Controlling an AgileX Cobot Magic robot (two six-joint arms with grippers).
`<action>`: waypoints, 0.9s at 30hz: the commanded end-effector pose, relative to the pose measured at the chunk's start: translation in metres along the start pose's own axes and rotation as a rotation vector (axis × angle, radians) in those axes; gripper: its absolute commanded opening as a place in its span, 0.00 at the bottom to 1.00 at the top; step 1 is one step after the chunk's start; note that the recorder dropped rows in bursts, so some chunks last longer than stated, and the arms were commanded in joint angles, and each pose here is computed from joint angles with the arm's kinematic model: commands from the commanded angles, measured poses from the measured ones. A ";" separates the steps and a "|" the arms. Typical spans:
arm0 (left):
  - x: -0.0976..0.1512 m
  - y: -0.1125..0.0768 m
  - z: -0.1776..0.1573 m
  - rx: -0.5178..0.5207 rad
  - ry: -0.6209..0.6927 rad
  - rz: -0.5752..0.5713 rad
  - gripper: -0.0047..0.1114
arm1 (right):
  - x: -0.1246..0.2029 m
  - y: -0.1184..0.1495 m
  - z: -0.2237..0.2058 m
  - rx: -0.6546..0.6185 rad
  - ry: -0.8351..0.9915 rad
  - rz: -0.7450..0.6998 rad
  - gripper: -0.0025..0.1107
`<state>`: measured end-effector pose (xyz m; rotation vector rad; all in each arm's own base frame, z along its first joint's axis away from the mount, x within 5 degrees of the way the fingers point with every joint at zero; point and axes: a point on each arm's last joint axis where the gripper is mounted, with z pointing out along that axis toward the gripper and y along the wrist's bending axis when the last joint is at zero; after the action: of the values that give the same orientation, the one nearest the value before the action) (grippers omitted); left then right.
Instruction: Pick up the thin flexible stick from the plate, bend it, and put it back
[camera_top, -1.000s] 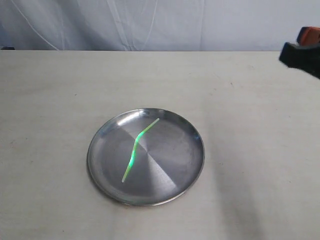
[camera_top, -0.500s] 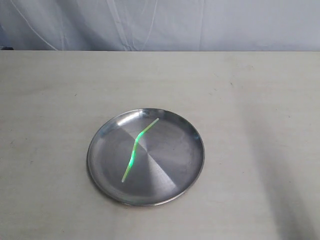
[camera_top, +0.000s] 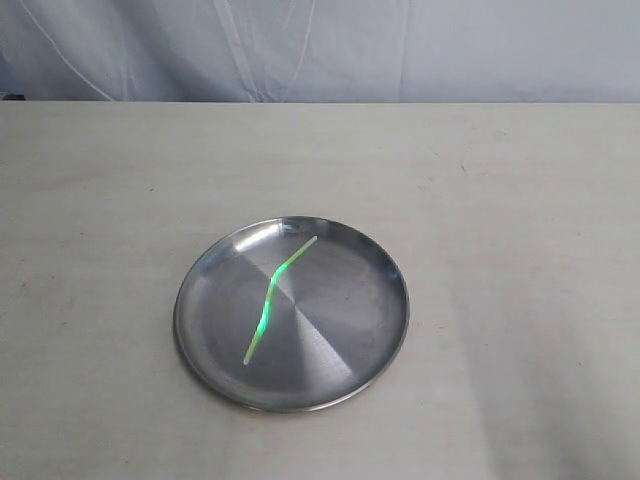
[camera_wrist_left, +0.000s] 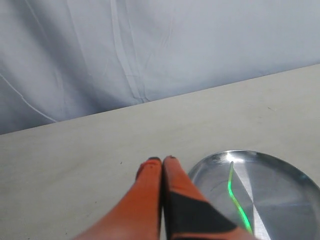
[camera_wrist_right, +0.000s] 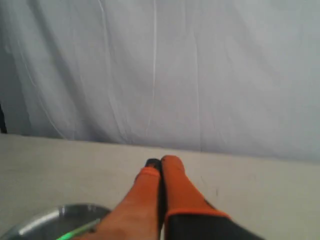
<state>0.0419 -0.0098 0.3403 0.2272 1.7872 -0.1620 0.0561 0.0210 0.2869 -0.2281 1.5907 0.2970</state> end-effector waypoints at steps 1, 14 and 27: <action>0.000 0.000 -0.001 -0.003 -0.012 0.003 0.04 | 0.020 -0.008 -0.002 0.114 0.087 0.051 0.01; 0.000 0.000 -0.001 -0.003 -0.012 0.003 0.04 | 0.070 -0.019 -0.011 0.309 0.160 0.050 0.01; 0.000 0.000 -0.001 -0.003 -0.012 0.003 0.04 | 0.104 -0.022 -0.006 0.311 0.213 0.060 0.01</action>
<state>0.0420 -0.0097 0.3403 0.2277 1.7871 -0.1600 0.0527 0.0019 0.1800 0.0231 1.8710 0.0658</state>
